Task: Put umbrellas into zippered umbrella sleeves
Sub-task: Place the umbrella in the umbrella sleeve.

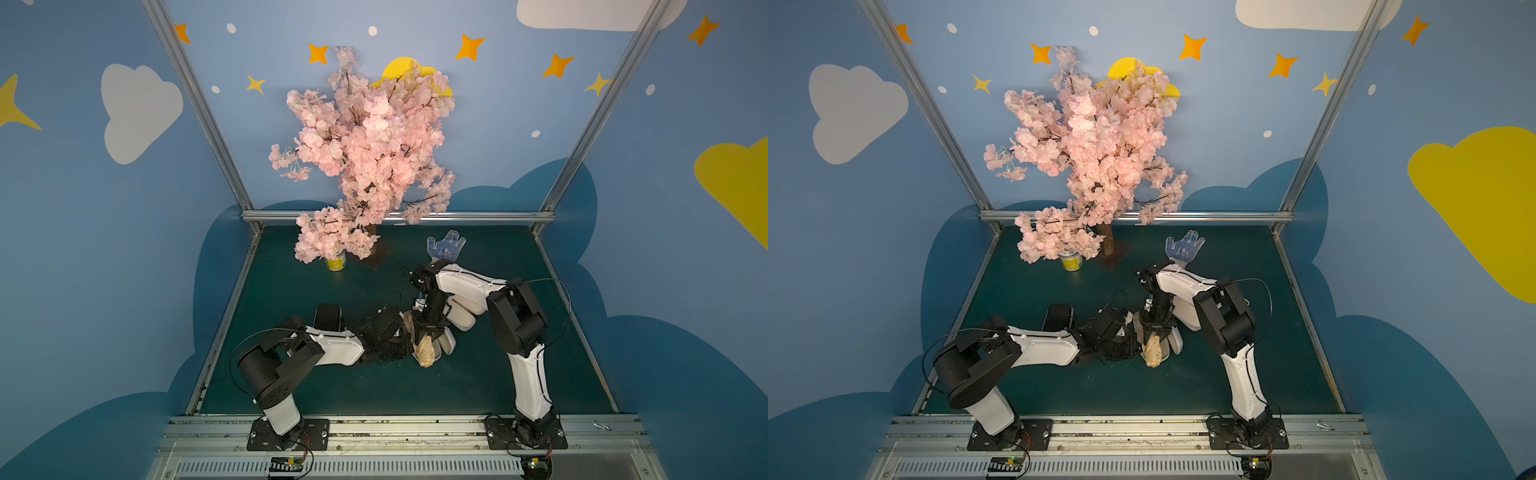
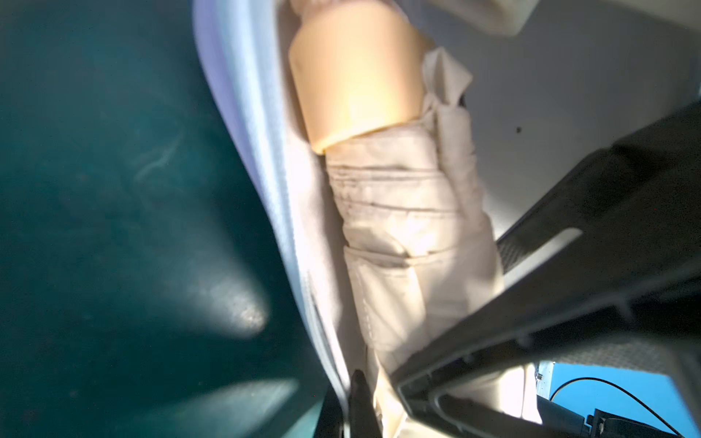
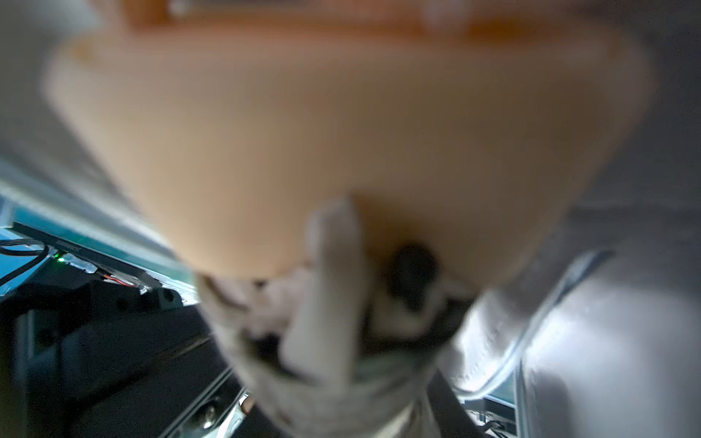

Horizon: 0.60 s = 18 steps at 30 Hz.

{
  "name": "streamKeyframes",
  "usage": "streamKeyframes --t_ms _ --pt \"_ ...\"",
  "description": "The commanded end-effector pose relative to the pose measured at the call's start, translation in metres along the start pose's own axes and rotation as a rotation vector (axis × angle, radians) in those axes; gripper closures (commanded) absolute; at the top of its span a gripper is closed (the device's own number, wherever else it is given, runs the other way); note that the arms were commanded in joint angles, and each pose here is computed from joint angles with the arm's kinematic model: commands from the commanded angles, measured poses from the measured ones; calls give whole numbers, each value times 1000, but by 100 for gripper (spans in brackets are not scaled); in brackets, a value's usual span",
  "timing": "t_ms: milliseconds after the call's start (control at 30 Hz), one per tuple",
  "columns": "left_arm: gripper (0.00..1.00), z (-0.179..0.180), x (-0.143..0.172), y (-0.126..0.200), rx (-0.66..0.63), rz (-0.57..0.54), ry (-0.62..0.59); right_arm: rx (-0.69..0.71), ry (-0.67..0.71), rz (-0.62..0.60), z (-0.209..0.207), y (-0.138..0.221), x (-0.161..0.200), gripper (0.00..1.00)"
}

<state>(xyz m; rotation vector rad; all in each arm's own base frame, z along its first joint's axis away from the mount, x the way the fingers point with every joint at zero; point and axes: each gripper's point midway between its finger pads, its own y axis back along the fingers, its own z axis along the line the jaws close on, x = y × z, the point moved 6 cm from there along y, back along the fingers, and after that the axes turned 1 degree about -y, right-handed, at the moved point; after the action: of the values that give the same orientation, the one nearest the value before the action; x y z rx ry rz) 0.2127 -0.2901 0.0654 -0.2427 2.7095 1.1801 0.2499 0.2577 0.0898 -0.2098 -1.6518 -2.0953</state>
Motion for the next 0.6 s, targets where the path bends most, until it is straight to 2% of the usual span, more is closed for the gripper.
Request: streamKeyframes --t_ms 0,167,367,433,567 --pt "97 -6 6 -2 40 49 -18 104 46 -102 -1 -9 -25 86" --pt "97 -6 7 -3 39 56 -17 135 71 -103 -1 -13 -22 66" --pt "97 -3 7 -1 35 44 -7 35 136 -184 11 24 -1 33" --pt "97 -3 7 -1 36 46 -3 -1 140 -204 12 38 9 28" --pt "97 -1 7 -1 32 41 1 28 116 -216 1 51 31 26"
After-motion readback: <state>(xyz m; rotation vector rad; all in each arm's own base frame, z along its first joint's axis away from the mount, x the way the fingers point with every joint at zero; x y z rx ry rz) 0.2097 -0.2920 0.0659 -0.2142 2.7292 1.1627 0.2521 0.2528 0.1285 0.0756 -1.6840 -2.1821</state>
